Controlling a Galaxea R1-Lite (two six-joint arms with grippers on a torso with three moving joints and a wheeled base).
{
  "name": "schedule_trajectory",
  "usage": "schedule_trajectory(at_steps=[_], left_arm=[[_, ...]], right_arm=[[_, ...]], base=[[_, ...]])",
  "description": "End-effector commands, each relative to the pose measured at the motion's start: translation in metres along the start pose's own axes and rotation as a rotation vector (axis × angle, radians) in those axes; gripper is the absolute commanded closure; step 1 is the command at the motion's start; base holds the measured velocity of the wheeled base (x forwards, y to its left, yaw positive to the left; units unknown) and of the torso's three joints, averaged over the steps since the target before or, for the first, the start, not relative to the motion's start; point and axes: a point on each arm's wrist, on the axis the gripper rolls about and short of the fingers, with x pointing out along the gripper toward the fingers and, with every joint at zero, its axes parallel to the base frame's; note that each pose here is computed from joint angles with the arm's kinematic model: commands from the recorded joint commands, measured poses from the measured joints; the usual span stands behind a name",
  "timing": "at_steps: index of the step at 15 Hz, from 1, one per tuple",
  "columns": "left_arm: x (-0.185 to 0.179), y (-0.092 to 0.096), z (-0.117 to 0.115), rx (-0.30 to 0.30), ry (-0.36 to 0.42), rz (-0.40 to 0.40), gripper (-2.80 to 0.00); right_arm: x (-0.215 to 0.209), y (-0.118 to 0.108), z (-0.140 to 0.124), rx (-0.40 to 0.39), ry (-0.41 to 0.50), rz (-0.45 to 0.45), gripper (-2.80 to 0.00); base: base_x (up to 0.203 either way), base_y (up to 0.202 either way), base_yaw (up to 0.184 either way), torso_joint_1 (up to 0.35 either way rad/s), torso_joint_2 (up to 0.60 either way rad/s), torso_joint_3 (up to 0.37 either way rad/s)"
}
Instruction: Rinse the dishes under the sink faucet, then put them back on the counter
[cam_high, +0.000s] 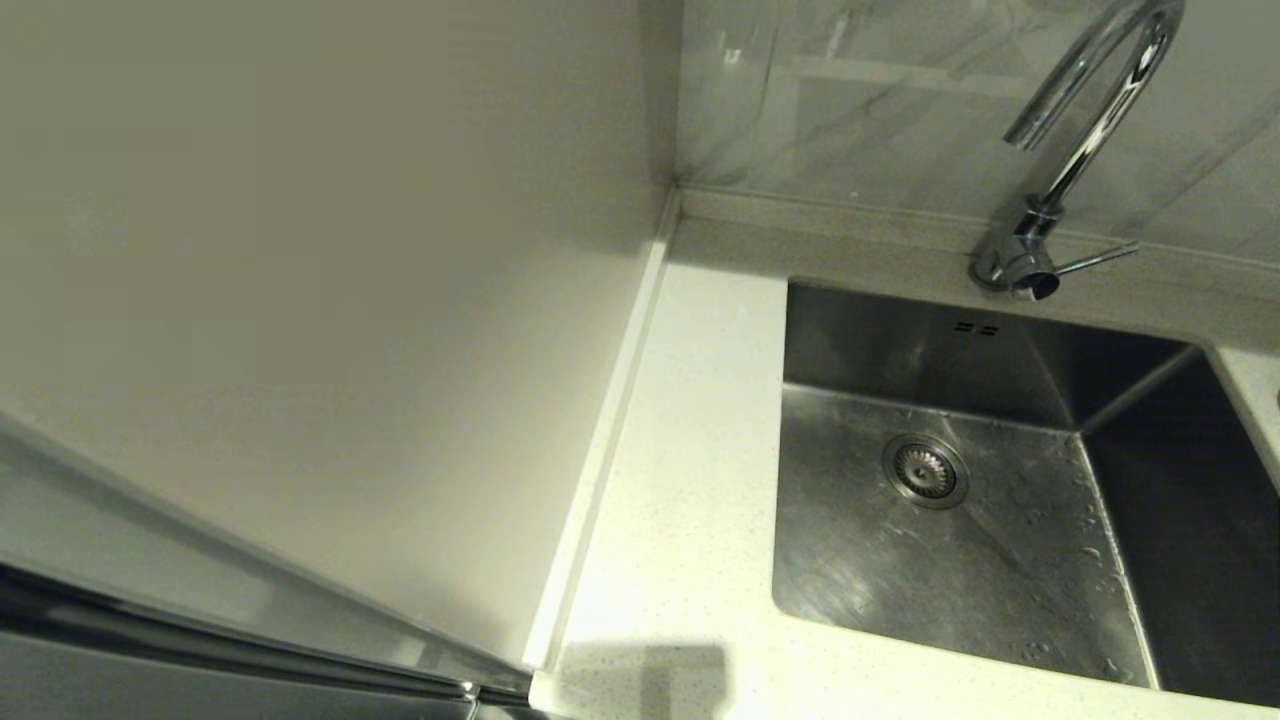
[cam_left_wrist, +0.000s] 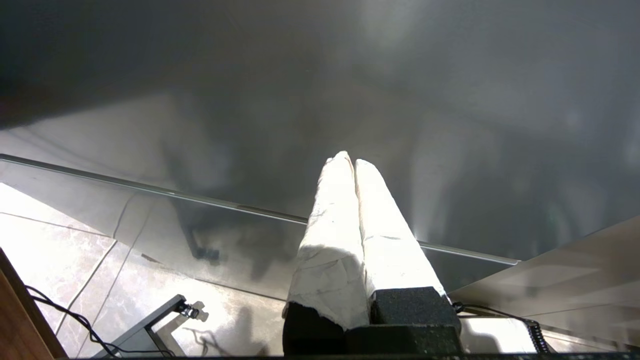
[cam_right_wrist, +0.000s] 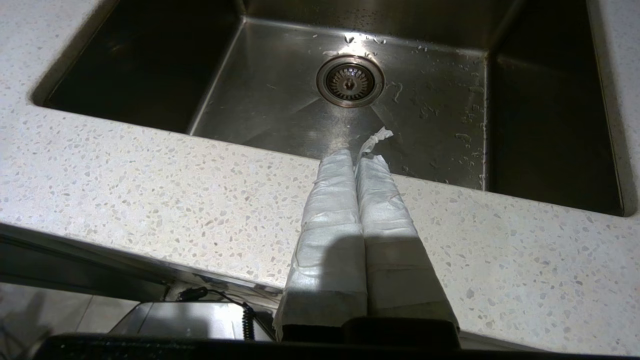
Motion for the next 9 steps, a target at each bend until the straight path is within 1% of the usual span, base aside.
schedule_trajectory(at_steps=[1,9], left_arm=[[-0.0002,0.0,0.0,0.0,-0.003,0.001,0.0],[-0.0002,0.0,0.0,-0.001,-0.003,0.001,0.0]], right_arm=[[0.0001,0.0,-0.0001,0.0,0.002,0.0,0.0],[0.0002,0.0,-0.0002,0.0,0.002,0.0,0.0]], base=[[0.0,0.0,0.0,0.0,0.0,0.0],[0.0,0.0,0.0,0.0,0.0,0.0]])
